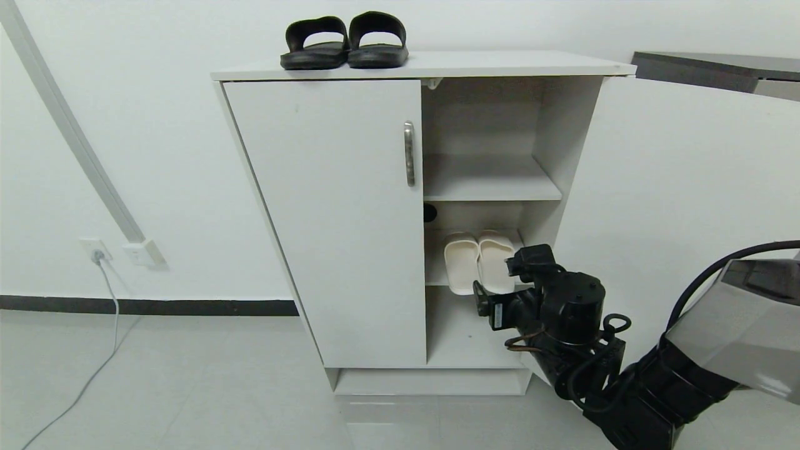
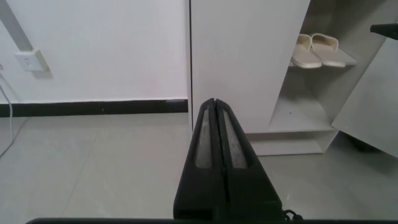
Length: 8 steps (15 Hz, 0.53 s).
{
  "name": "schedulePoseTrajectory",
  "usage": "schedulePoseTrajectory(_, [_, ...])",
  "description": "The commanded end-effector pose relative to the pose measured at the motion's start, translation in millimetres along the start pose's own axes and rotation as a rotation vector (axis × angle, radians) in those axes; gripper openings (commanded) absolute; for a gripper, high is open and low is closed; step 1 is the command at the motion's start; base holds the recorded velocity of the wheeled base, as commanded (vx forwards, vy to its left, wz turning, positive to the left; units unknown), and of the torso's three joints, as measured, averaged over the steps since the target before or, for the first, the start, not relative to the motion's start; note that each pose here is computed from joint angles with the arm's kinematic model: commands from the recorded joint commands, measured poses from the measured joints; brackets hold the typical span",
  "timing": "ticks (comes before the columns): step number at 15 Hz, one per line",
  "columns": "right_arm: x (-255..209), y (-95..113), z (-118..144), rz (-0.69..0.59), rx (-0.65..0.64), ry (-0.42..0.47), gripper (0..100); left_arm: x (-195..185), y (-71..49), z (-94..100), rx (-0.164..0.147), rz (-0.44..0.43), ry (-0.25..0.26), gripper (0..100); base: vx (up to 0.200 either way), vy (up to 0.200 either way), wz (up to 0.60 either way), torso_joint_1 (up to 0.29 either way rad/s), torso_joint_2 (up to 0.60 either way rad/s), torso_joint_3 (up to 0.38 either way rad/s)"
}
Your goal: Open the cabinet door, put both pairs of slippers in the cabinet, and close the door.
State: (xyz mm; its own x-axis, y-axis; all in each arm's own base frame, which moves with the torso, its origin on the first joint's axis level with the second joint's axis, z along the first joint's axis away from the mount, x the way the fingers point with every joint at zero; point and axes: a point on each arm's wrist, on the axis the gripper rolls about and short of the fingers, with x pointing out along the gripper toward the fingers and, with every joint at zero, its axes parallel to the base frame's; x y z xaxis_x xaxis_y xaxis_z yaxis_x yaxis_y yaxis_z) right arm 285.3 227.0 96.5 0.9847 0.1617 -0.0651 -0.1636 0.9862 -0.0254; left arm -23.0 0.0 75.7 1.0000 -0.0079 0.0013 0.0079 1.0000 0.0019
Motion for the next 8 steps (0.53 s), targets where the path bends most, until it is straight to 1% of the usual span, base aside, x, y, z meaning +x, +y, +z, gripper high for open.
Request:
schedulePoseTrajectory(1, [-0.6, 0.4, -3.3, 0.001, -0.006, 0.010, 100, 0.1, 0.0, 0.0, 0.000, 0.000, 0.001, 0, 0.000, 0.000, 0.00, 0.000, 0.00, 0.000])
schedulePoseTrajectory(8, [-1.3, 0.6, -4.8, 0.003, -0.009, 0.015, 100, 0.1, 0.0, 0.0, -0.002, 0.000, 0.001, 0, 0.000, 0.000, 0.00, 0.000, 0.00, 0.000])
